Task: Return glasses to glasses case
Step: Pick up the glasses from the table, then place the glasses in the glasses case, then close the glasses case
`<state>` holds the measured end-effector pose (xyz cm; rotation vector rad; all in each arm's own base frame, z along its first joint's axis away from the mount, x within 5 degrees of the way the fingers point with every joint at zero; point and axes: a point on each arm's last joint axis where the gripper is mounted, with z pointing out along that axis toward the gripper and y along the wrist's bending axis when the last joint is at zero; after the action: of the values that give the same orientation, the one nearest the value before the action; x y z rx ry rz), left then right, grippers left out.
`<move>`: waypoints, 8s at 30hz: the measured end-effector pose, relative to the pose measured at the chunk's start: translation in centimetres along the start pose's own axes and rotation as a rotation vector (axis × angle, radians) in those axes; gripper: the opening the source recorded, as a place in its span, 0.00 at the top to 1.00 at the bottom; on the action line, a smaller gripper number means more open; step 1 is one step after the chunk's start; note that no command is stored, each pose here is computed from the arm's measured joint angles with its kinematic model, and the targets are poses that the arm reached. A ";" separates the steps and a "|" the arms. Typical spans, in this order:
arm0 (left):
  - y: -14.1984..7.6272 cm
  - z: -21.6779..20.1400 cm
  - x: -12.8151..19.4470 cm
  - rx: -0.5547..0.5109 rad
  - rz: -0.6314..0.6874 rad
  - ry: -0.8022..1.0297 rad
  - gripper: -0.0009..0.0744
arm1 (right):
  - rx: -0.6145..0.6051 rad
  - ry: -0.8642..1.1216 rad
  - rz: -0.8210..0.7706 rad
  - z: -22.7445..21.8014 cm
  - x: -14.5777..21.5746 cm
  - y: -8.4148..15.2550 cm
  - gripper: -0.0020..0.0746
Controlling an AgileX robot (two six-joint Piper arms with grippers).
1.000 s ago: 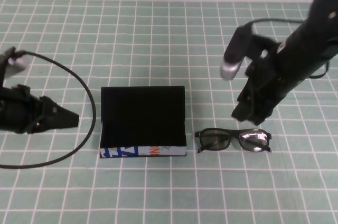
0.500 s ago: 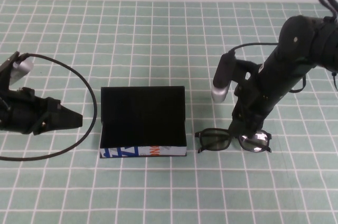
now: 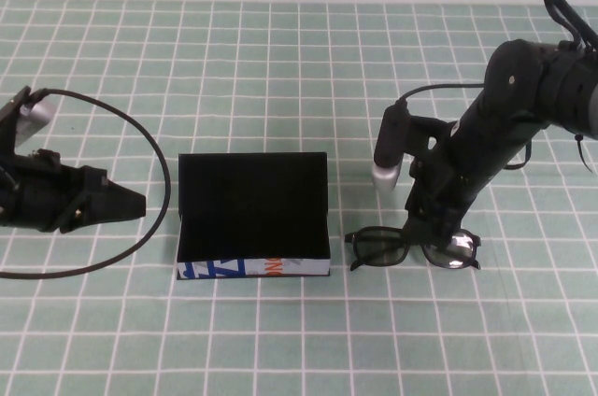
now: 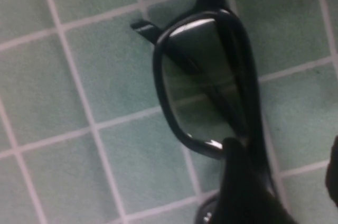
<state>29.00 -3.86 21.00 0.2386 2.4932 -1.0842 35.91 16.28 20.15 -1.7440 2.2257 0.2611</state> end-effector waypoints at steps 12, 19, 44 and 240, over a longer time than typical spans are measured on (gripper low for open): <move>0.0 0.0 0.0 -0.002 -0.001 -0.003 0.99 | -0.074 0.012 0.030 1.4 0.3 0.3 0.68; 0.0 0.0 0.0 -0.003 -0.001 -0.004 0.99 | -0.098 0.019 0.032 1.4 0.3 0.5 0.91; 0.0 0.0 0.0 0.003 -0.001 0.000 0.99 | -0.099 -0.142 -0.047 -6.3 -6.6 1.7 0.97; -9.9 8.5 3.6 -0.181 0.626 0.147 0.99 | -0.326 -0.314 0.205 0.9 -13.2 -0.3 0.99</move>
<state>25.22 -16.86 20.76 0.9910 2.3556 -0.5939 39.20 28.59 23.84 -1.4863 2.2144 0.9230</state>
